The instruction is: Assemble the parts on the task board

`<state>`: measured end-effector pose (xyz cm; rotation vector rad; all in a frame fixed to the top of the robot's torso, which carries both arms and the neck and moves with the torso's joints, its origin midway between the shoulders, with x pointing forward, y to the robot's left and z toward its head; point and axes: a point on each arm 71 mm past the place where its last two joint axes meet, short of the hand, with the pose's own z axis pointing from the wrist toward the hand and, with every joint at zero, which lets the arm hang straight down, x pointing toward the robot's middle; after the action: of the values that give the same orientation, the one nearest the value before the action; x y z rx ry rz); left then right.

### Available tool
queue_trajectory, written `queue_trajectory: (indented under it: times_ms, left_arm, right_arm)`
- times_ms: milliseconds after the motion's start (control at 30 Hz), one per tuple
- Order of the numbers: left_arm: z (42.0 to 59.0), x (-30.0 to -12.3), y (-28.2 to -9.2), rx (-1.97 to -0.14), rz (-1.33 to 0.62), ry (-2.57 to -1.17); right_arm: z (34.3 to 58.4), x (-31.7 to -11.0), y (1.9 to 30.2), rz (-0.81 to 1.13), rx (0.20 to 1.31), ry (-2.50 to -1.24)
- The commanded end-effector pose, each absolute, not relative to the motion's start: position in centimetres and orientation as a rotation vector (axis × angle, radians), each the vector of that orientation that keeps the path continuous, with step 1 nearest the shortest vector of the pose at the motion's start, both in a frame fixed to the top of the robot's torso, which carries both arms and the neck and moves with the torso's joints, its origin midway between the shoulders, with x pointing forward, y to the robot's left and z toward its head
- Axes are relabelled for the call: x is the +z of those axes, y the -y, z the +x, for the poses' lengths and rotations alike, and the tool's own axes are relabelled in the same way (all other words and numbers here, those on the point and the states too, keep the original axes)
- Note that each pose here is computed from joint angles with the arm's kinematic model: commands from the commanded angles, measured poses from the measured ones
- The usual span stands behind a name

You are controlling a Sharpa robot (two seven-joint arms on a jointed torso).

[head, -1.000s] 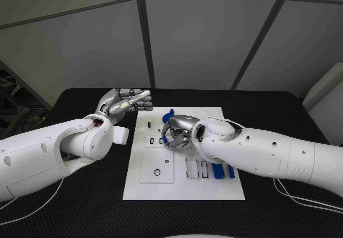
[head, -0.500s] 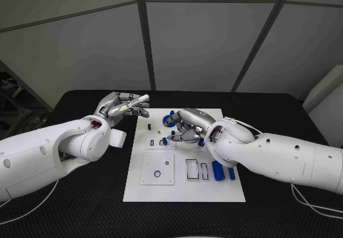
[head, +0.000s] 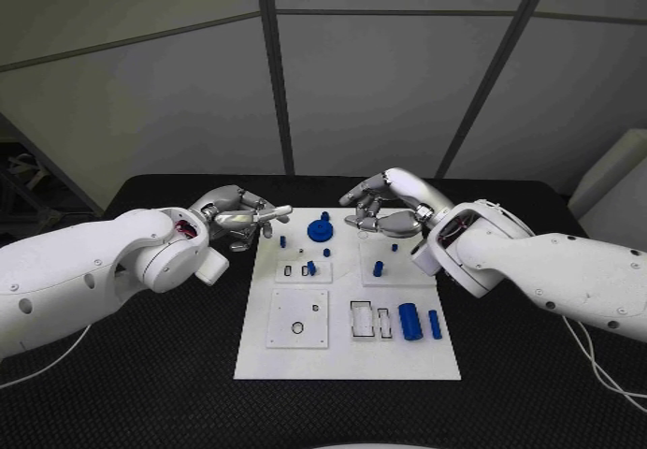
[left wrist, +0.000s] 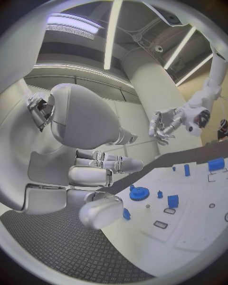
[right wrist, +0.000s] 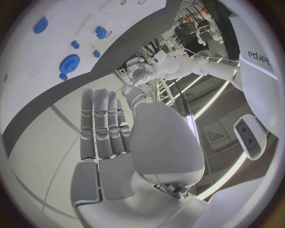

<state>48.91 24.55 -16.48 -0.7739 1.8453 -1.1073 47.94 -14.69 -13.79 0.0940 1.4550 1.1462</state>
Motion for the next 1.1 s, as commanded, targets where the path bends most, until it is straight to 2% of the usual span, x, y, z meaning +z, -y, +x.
queue_trajectory:
  times_ms: [33, 233, 467, 733, 1100]
  left_arm:
    - [48.9, -17.2, -24.3, -0.814, -0.601, -2.107]
    - [50.2, -16.3, -22.9, -0.610, -0.432, -2.179]
    - [51.4, -16.9, -20.5, -0.497, -0.294, -2.230]
    - [52.0, -17.5, -18.5, -0.437, -0.192, -2.270]
    - [52.1, -18.7, -16.3, -0.405, -0.112, -2.322]
  right_arm:
    - [48.4, -13.2, 15.9, 0.260, 1.237, -1.475]
    - [49.3, -12.7, 18.4, 0.325, 1.205, -1.460]
    - [50.1, -12.7, 19.9, 0.353, 1.183, -1.452]
    - [50.4, -12.7, 20.1, 0.360, 1.176, -1.439]
    - [50.6, -12.6, 19.9, 0.364, 1.172, -1.429]
